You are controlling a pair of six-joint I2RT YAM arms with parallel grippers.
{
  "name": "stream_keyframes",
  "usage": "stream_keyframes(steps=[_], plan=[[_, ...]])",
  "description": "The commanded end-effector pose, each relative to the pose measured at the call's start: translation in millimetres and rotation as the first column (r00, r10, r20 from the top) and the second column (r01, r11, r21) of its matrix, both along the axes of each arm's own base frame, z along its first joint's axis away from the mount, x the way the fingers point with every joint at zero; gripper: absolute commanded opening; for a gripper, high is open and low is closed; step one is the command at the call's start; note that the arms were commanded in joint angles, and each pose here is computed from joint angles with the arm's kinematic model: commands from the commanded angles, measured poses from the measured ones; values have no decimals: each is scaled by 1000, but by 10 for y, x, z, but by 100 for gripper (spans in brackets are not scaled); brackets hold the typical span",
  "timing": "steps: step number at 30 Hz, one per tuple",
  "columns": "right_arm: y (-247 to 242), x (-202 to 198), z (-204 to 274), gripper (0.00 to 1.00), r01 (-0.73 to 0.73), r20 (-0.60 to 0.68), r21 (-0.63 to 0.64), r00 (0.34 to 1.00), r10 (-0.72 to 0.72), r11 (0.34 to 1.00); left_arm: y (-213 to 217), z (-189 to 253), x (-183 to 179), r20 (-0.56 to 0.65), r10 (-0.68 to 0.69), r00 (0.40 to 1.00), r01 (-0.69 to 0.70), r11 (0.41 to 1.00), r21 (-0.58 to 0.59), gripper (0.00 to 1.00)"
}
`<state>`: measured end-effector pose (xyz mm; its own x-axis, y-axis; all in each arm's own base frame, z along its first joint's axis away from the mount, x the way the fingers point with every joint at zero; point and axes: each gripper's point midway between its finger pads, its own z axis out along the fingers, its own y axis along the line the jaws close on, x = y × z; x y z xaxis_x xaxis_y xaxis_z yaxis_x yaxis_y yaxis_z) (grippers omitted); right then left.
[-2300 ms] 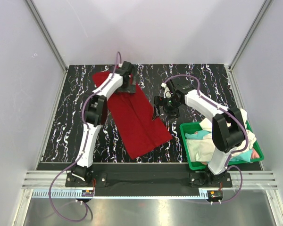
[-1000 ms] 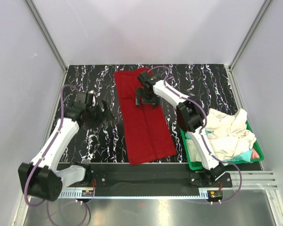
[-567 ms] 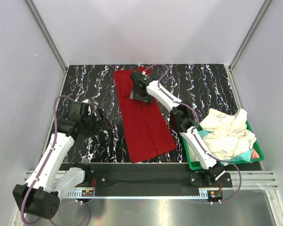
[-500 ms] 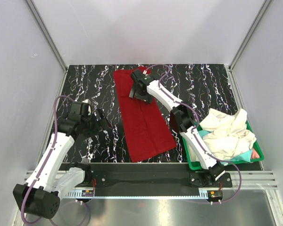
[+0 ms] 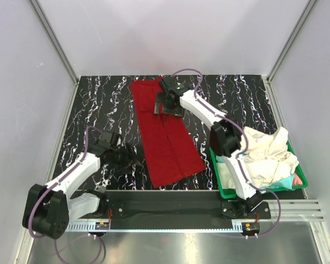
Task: Fold and stack the t-shirts
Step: Fold the tshirt
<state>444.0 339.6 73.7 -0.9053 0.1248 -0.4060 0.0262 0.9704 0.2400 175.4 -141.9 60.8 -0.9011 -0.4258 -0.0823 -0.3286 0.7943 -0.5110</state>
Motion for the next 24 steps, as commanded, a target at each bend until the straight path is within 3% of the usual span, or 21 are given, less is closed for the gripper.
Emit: stream_keyframes(steps=[1,5,10,20,23,24], plan=[[-108,-217,1343,100,-205,225,80,957,183,975,-399,137,161,58,10,998,-4,993,-116,68],[-488,-743,1147,99,-267,117,87,959,256,960,-568,45,53,5,23,1000,-22,994,-105,59],[-957,-1239,939,85,-259,111,145,963,245,955,-638,-161,-212,-70,50,996,-53,998,-41,49],[-1145,-1550,714,84,-241,66,170,970,233,955,-790,-442,-502,-140,-16,990,16,1000,3,55],[-1141,-1564,674,84,-235,47,172,972,231,956,-773,-526,-552,-162,-1,987,1,1000,-1,52],[-1136,-1577,665,84,-236,41,177,972,233,955,-784,-538,-571,-170,1,985,-3,1000,-14,47]])
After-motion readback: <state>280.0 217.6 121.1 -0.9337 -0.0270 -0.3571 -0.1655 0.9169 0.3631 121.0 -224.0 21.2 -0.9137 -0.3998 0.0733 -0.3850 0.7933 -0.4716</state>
